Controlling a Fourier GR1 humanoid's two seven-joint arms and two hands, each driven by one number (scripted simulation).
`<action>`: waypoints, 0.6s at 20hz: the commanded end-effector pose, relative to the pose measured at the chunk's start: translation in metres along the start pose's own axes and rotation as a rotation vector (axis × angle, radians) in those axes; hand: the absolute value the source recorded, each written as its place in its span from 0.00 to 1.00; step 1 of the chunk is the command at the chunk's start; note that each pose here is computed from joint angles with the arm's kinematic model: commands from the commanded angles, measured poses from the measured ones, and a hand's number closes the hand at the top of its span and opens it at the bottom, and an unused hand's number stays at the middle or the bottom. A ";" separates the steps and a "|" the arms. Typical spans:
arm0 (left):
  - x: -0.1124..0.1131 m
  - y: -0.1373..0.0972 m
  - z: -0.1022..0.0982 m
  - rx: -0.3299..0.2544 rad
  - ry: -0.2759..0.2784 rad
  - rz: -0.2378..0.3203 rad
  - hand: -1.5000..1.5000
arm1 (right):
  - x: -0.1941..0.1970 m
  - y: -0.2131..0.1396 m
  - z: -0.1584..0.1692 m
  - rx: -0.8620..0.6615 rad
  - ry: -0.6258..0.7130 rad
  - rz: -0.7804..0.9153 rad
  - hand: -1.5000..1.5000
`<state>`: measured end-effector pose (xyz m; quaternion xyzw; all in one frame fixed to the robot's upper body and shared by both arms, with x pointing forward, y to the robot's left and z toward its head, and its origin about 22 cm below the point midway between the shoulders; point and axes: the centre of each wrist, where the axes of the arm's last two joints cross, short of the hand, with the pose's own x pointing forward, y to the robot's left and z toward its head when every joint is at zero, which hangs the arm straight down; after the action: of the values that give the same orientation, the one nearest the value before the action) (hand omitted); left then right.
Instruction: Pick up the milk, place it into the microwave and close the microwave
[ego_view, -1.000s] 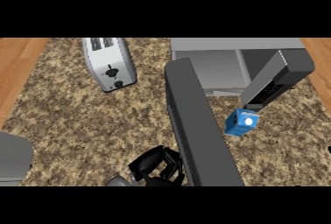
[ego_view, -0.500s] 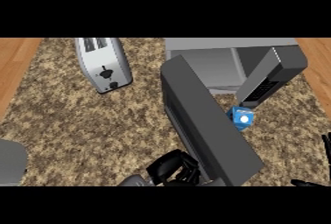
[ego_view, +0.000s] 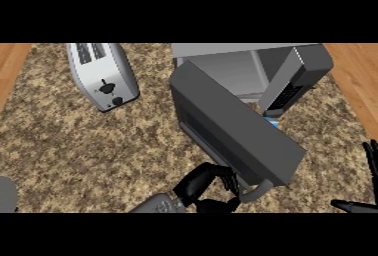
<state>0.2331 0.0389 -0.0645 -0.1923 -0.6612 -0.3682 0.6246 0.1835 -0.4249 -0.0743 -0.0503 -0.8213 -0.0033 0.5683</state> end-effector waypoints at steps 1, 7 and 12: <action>0.028 -0.014 -0.018 0.001 -0.078 0.023 1.00 | 0.004 0.009 -0.008 0.076 -0.061 -0.092 0.00; 0.042 0.000 -0.036 0.069 -0.109 0.003 1.00 | 0.016 0.010 -0.032 0.143 -0.081 -0.093 0.00; 0.070 0.021 -0.060 0.132 -0.207 -0.043 1.00 | 0.026 0.016 -0.052 0.203 -0.089 -0.101 0.00</action>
<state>0.2666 0.0066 -0.0160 -0.1731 -0.7220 -0.3292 0.5835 0.2134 -0.4133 -0.0427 0.0081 -0.8331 0.0361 0.5519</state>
